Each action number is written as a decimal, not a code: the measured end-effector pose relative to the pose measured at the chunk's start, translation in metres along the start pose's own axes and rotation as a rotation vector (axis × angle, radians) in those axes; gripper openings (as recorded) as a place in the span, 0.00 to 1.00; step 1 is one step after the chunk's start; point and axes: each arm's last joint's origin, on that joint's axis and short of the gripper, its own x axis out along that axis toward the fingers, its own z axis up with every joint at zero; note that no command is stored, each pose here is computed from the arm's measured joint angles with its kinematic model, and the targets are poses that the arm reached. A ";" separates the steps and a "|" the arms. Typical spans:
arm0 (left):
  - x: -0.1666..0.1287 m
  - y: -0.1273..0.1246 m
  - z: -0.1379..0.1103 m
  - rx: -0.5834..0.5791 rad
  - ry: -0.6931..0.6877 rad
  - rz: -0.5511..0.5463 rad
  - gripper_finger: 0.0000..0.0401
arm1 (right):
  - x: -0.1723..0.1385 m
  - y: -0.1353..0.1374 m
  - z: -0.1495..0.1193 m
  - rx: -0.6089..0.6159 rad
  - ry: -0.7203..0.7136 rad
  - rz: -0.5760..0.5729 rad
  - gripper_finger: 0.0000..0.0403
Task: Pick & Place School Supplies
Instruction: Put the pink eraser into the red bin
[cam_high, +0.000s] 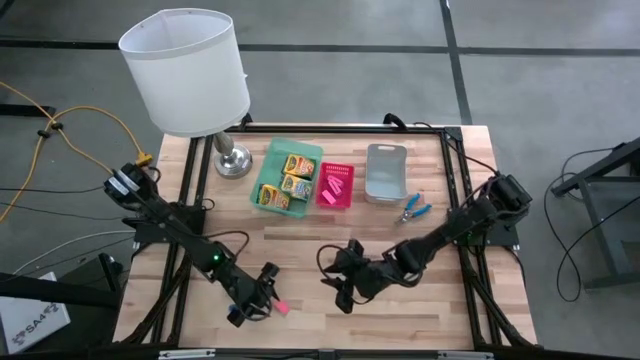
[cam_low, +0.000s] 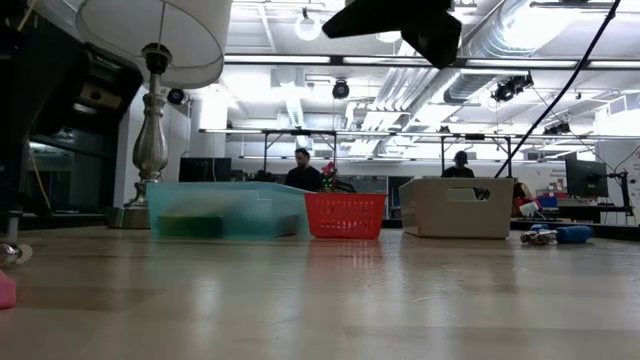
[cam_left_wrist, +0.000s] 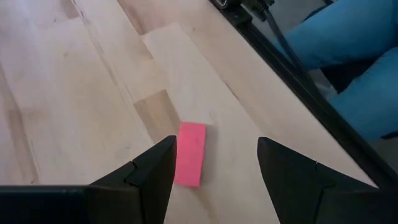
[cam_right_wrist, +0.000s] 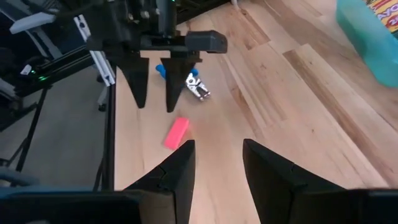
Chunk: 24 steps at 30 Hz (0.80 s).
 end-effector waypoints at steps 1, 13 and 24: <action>0.003 0.000 0.000 0.000 0.012 0.003 0.54 | -0.001 0.002 -0.001 -0.003 0.002 0.004 0.31; 0.011 0.014 -0.004 -0.067 0.076 0.070 0.54 | -0.009 0.013 -0.012 -0.025 -0.006 0.013 0.31; 0.013 0.011 -0.005 -0.048 0.080 0.077 0.54 | -0.011 0.017 -0.015 -0.033 -0.022 0.003 0.31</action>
